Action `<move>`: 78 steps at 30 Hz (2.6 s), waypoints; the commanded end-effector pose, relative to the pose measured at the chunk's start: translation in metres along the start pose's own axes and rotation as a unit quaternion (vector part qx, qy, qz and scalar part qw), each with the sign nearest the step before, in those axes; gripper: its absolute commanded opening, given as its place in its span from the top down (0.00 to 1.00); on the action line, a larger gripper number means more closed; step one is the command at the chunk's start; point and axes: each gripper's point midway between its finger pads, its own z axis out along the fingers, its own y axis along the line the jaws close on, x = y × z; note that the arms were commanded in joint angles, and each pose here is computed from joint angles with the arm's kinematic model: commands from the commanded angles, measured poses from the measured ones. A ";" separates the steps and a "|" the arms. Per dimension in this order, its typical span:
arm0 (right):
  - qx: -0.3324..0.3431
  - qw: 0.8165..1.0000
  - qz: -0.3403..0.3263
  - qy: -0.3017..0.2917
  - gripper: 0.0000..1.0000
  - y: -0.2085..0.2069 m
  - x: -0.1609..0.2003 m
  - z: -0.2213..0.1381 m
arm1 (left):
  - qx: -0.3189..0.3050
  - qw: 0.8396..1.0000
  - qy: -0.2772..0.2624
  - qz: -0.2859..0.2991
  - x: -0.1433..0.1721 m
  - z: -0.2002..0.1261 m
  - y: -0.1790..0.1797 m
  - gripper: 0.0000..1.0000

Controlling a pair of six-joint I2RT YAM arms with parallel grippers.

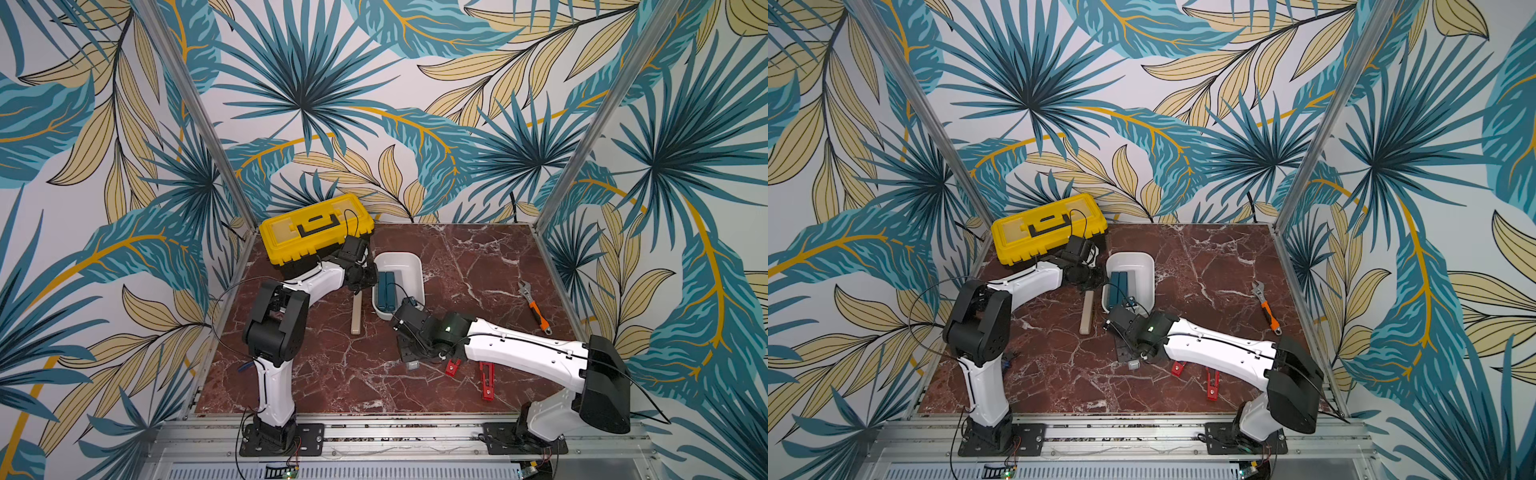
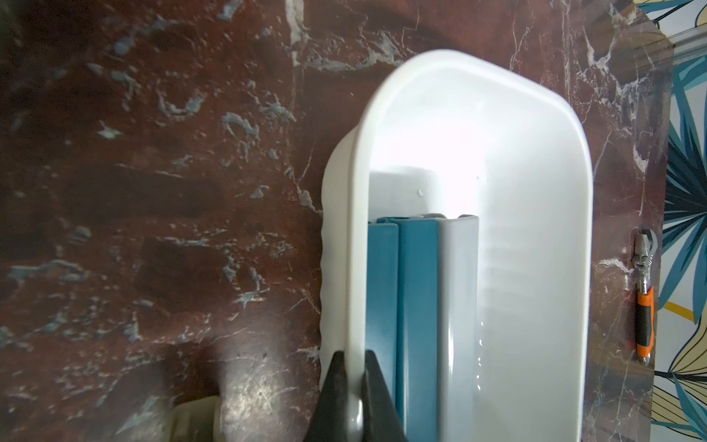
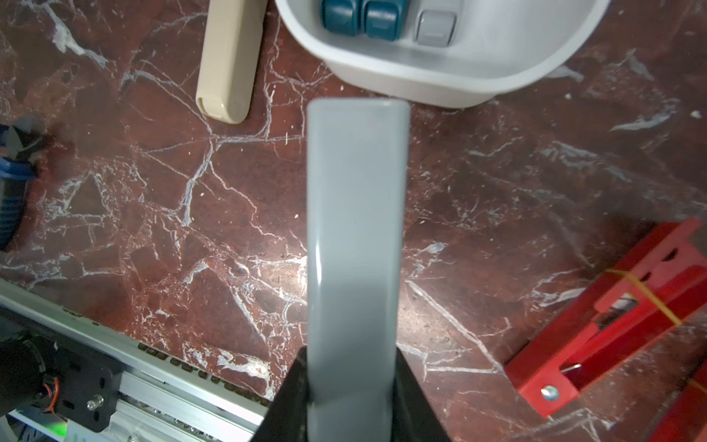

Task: Put the pruning pliers into the storage box
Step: Pick up the pruning pliers from the center of the board, then place the pruning pliers in the storage box.

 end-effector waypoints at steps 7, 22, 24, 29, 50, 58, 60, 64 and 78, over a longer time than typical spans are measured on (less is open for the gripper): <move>0.006 1.000 -0.004 -0.027 1.00 -0.016 -0.038 -0.016 | 0.027 1.000 -0.009 0.005 -0.001 -0.020 -0.018 1.00; -0.002 0.999 0.018 -0.028 1.00 -0.037 -0.100 0.015 | 0.023 1.000 -0.004 -0.001 0.007 -0.030 -0.024 1.00; -0.005 1.000 0.017 -0.026 1.00 -0.036 -0.107 0.020 | 0.021 1.000 -0.006 -0.001 0.007 -0.032 -0.024 1.00; -0.002 1.000 0.018 -0.018 1.00 -0.042 -0.119 0.037 | 0.019 1.000 -0.006 -0.003 0.008 -0.030 -0.022 1.00; 0.011 0.998 0.053 -0.009 1.00 -0.063 -0.143 0.097 | 0.024 1.000 -0.006 -0.005 0.010 -0.025 -0.018 1.00; 0.014 0.998 0.062 -0.011 1.00 -0.074 -0.146 0.101 | 0.021 1.000 -0.003 -0.009 0.012 -0.024 -0.012 1.00; 0.014 0.998 0.062 -0.008 1.00 -0.075 -0.146 0.102 | 0.022 1.000 -0.003 -0.010 0.012 -0.023 -0.012 1.00; 0.015 0.998 0.063 -0.006 1.00 -0.076 -0.144 0.105 | 0.022 1.000 -0.002 -0.010 0.014 -0.022 -0.011 1.00; 0.060 0.996 0.067 -0.008 1.00 -0.093 -0.141 0.110 | 0.022 1.000 0.001 -0.011 0.015 -0.019 -0.009 1.00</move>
